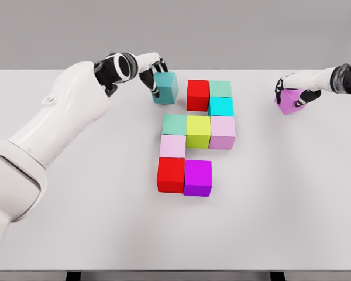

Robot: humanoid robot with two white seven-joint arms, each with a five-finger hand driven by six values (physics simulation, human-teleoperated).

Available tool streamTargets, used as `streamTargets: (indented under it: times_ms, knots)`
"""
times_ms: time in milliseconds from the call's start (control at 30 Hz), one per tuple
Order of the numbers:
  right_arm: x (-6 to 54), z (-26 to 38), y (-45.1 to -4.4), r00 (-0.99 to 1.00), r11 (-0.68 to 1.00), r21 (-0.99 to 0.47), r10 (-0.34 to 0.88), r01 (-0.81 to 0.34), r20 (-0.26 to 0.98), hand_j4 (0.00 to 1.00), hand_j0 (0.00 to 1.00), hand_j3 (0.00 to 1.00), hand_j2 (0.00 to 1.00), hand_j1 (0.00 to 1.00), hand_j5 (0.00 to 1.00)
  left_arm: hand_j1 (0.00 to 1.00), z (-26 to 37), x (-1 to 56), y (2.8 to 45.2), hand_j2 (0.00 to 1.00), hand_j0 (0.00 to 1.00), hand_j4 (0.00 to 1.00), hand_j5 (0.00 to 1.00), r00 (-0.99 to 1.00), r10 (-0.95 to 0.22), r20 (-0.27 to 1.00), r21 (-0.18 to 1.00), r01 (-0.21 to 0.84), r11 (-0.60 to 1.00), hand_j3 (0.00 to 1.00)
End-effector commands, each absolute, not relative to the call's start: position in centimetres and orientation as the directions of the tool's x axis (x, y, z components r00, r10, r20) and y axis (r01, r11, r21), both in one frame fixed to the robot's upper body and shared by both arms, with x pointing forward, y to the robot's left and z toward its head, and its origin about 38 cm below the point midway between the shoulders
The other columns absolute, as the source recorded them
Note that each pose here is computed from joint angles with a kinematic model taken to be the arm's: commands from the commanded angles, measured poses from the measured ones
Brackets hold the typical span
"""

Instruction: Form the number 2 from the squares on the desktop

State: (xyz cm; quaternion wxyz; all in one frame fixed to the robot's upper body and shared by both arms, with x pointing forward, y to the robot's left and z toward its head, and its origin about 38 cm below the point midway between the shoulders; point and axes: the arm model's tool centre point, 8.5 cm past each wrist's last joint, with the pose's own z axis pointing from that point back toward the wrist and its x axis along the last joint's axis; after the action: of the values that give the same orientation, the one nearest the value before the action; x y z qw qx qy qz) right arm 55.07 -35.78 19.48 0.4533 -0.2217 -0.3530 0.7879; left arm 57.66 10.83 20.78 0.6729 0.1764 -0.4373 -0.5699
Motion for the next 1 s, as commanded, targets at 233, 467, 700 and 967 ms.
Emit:
streamTargets:
  times_ms: [233,467,700,967]
  knots:
    - [54.4,22.5,-35.5,-0.571,-0.401,-0.789,0.817,-0.464,-0.080,0.47,0.47,0.47,0.47,0.47,0.47,0.59,20.8,57.5,10.1,0.59,0.59,0.59,0.59,-0.003,-0.919,0.393,0.722,0.620,0.307,0.59]
    - [53.3,24.6,-36.6,-0.585,-0.416,-0.807,0.804,-0.419,-0.110,0.47,0.47,0.47,0.47,0.47,0.47,0.61,20.7,57.3,9.3,0.61,0.61,0.61,0.61,-0.012,-0.913,0.408,0.710,0.632,0.309,0.61]
    - [50.8,26.0,-36.4,-0.646,-0.461,-0.815,0.749,-0.351,-0.145,0.47,0.47,0.47,0.47,0.47,0.47,0.69,20.6,57.1,8.9,0.69,0.69,0.69,0.69,-0.018,-0.912,0.410,0.708,0.636,0.306,0.69]
    - [48.7,25.2,-32.5,-0.747,-0.530,-0.803,0.643,-0.274,-0.169,0.47,0.47,0.47,0.47,0.47,0.47,0.80,20.5,57.1,8.8,0.80,0.80,0.80,0.80,-0.027,-0.913,0.408,0.709,0.640,0.298,0.80]
